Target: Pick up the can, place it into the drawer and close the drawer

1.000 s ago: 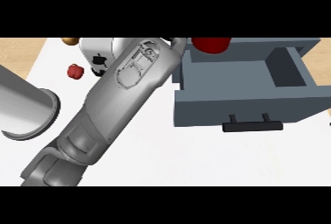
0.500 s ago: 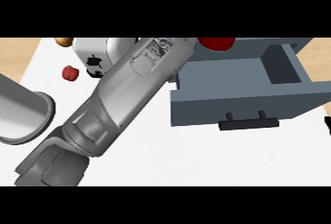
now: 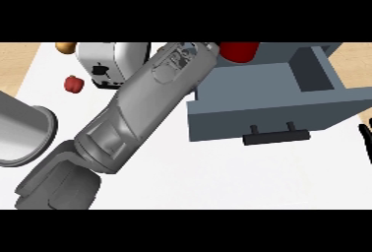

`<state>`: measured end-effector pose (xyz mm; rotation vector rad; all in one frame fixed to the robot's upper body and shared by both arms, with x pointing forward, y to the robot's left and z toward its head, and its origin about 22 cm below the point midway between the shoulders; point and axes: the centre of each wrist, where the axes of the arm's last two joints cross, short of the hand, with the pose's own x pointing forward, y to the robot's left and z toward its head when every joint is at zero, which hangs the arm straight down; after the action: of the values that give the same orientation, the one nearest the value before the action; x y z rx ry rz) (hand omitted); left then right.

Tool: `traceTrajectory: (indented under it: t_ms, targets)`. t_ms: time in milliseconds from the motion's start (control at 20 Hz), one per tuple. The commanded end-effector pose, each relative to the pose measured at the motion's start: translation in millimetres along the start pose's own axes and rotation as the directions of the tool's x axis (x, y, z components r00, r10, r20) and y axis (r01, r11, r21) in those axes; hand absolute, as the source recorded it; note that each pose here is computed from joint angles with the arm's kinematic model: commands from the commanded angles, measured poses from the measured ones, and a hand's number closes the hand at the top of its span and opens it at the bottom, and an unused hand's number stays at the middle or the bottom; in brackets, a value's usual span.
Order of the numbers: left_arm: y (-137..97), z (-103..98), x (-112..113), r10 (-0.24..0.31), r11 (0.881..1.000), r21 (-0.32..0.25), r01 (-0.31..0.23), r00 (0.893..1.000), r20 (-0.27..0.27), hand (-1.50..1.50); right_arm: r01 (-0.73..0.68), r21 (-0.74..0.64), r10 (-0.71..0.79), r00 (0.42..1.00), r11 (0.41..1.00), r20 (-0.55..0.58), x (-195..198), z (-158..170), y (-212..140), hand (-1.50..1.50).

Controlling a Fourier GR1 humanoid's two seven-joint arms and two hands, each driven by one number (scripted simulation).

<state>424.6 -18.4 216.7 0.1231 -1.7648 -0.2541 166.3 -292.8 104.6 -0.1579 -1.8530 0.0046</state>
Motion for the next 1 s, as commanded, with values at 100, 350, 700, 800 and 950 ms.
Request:
traceTrajectory:
  t_ms: [100,350,700,800,950]
  targets:
    - [-3,3,-17,-0.047,0.998,0.041,0.046,0.999,0.009,1.5,0.008,0.008,-0.008,1.0,1.0,-0.003,-1,-13,7,-1.5]
    - [5,-3,-29,-0.095,0.994,0.061,0.096,0.995,-0.019,1.5,0.001,0.031,-0.001,1.0,1.0,0.005,2,-11,2,-1.5]
    - [0,8,-51,-0.13,0.989,0.065,0.129,0.991,0.012,1.5,-0.007,0.023,0.007,1.0,1.0,0.024,2,-17,8,-1.5]
    - [1,2,-41,-0.147,0.984,0.103,0.146,0.989,0.0,-1.5,0.017,0.031,-0.018,0.999,0.999,0.032,-2,-15,4,-1.5]
    - [-1,7,-51,-0.132,0.984,0.117,0.132,0.991,-0.009,-1.5,0.003,0.04,-0.004,1.0,0.999,0.028,-4,-11,-5,-1.5]
